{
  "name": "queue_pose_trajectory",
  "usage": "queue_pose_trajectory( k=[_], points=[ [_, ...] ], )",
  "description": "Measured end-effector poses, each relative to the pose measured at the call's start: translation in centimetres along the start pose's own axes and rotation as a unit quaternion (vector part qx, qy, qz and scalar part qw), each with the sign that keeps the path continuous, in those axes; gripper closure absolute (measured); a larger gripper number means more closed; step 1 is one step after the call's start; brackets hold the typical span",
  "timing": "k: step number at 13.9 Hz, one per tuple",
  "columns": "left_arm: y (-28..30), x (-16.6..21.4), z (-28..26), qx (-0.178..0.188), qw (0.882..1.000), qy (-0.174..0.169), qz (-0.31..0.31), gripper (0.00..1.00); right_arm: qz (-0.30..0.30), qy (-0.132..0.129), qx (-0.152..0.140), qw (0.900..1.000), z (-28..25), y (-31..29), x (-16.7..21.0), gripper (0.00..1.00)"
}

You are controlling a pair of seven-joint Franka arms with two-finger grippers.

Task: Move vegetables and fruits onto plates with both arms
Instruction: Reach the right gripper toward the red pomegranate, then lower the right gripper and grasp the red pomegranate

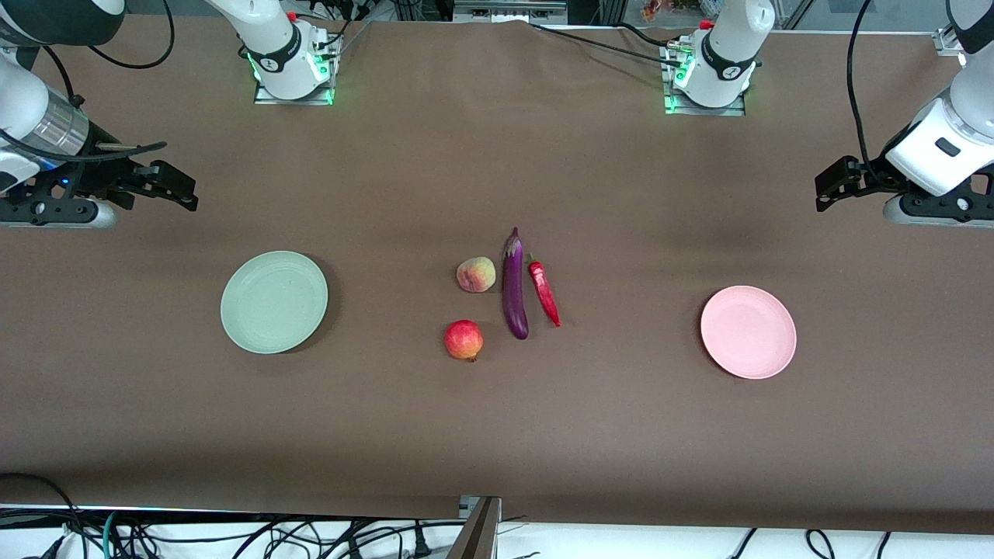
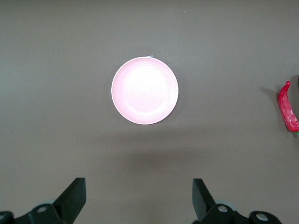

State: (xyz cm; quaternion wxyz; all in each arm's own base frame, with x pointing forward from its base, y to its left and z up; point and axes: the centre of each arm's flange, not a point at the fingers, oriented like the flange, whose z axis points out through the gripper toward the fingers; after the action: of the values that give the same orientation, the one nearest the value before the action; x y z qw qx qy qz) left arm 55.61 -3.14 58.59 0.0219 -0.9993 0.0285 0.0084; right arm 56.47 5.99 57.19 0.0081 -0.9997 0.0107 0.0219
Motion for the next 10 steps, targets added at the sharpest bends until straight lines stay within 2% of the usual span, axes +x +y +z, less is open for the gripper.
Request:
queue_pose_trajectory(
  k=[3,4,7,10],
  points=[
    [0.0,0.0,0.0,0.0,1.0,-0.002,0.0,0.0,-0.014,-0.017,-0.003,1.0,3.2,-3.1,1.3,0.0],
    [0.0,0.0,0.0,0.0,1.0,-0.002,0.0,0.0,-0.007,-0.015,-0.004,1.0,5.3,-5.3,2.3,0.0],
    [0.1,0.0,0.0,0.0,1.0,-0.002,0.001,0.0,0.031,0.006,0.0,1.0,14.2,-15.0,6.1,0.0],
    [0.2,0.0,0.0,0.0,1.0,-0.002,0.002,0.0,0.081,0.043,0.022,0.996,22.8,-24.3,9.4,0.0]
  ],
)
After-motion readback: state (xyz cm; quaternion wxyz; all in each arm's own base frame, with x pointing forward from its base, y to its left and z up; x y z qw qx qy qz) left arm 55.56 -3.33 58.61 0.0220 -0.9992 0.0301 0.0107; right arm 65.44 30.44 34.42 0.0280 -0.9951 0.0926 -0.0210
